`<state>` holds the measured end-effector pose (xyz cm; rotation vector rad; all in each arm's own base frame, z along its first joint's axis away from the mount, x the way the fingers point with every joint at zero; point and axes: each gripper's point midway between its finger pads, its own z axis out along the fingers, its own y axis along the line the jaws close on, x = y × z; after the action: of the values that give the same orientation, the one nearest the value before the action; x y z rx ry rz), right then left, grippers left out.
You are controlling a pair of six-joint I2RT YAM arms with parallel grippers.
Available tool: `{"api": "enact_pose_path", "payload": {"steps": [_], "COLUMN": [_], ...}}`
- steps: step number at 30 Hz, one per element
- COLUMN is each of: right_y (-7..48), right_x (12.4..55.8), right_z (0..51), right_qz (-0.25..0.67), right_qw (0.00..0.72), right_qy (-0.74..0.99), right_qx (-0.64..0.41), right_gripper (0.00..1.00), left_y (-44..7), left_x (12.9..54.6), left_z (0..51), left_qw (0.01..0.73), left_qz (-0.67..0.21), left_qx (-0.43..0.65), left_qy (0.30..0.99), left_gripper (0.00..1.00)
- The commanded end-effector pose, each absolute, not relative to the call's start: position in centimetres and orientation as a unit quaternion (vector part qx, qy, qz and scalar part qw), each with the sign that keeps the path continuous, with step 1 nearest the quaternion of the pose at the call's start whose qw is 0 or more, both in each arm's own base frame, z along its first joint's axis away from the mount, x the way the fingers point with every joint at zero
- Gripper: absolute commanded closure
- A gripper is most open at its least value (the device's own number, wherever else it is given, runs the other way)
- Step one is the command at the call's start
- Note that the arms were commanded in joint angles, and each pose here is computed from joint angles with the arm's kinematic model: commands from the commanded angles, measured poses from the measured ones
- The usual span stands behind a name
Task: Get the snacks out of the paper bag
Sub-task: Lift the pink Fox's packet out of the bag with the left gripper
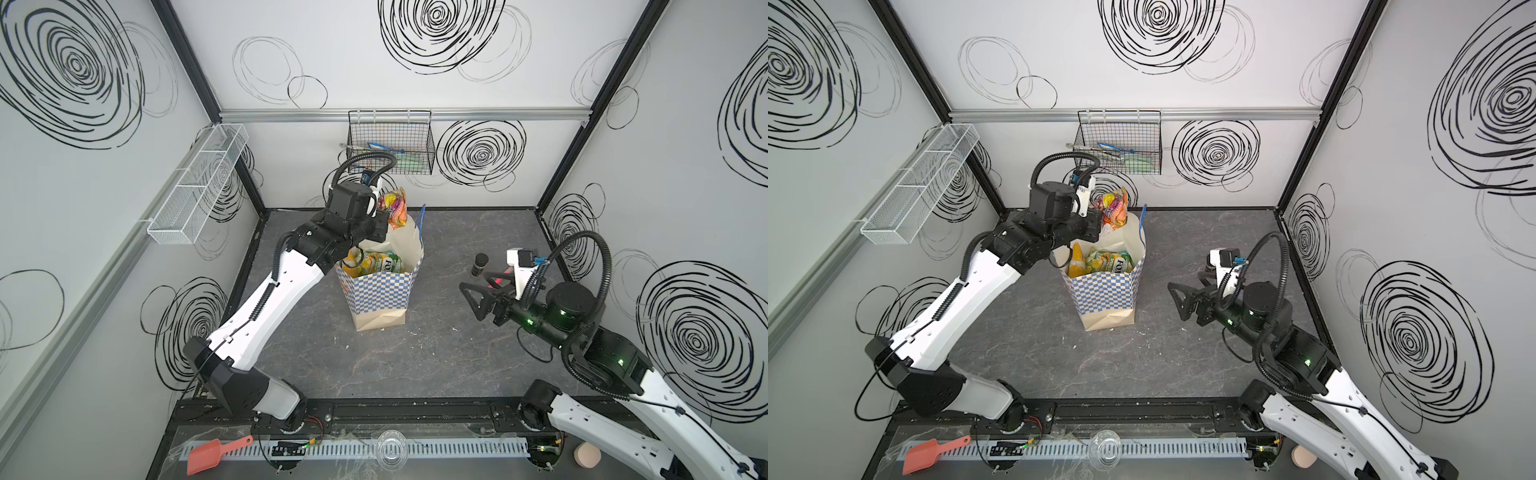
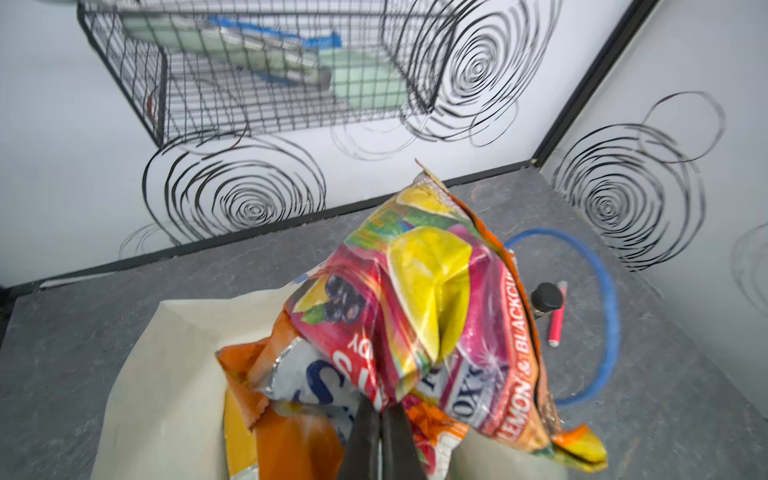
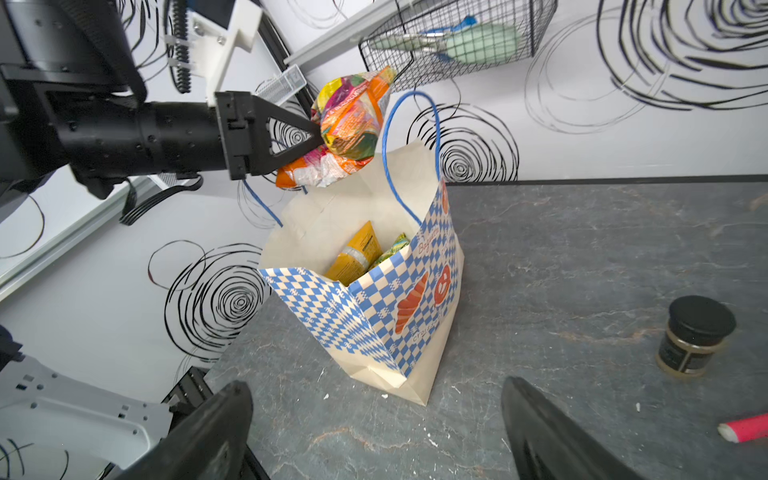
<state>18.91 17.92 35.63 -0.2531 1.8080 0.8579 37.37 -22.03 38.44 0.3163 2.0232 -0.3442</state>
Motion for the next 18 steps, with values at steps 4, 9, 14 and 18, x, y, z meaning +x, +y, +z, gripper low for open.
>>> {"api": "enact_pose_path", "payload": {"steps": [4,9,14,18], "right_y": [15.0,12.9,9.9,7.6], "right_x": [19.3,19.0,18.8,17.8], "right_z": [37.9,38.9,40.2,41.5], "right_qz": [0.35,0.323,0.276,0.265], "right_qw": [0.595,0.626,0.66,0.679], "right_qy": [0.722,0.709,0.699,0.684], "right_qx": [-0.045,-0.033,-0.007,0.018], "right_gripper": [0.03,0.03,0.03,0.03], "left_y": [-23.4,-27.7,-33.2,-36.9], "left_x": [32.9,28.4,26.1,26.3], "left_z": [48.2,50.1,47.6,43.1], "left_qw": [0.613,0.635,0.625,0.601], "left_qz": [-0.2,-0.273,-0.306,-0.28], "left_qx": [0.136,0.176,0.207,0.221], "left_qy": [0.752,0.701,0.688,0.715], "left_gripper": [1.0,1.0,1.0,1.0]}}
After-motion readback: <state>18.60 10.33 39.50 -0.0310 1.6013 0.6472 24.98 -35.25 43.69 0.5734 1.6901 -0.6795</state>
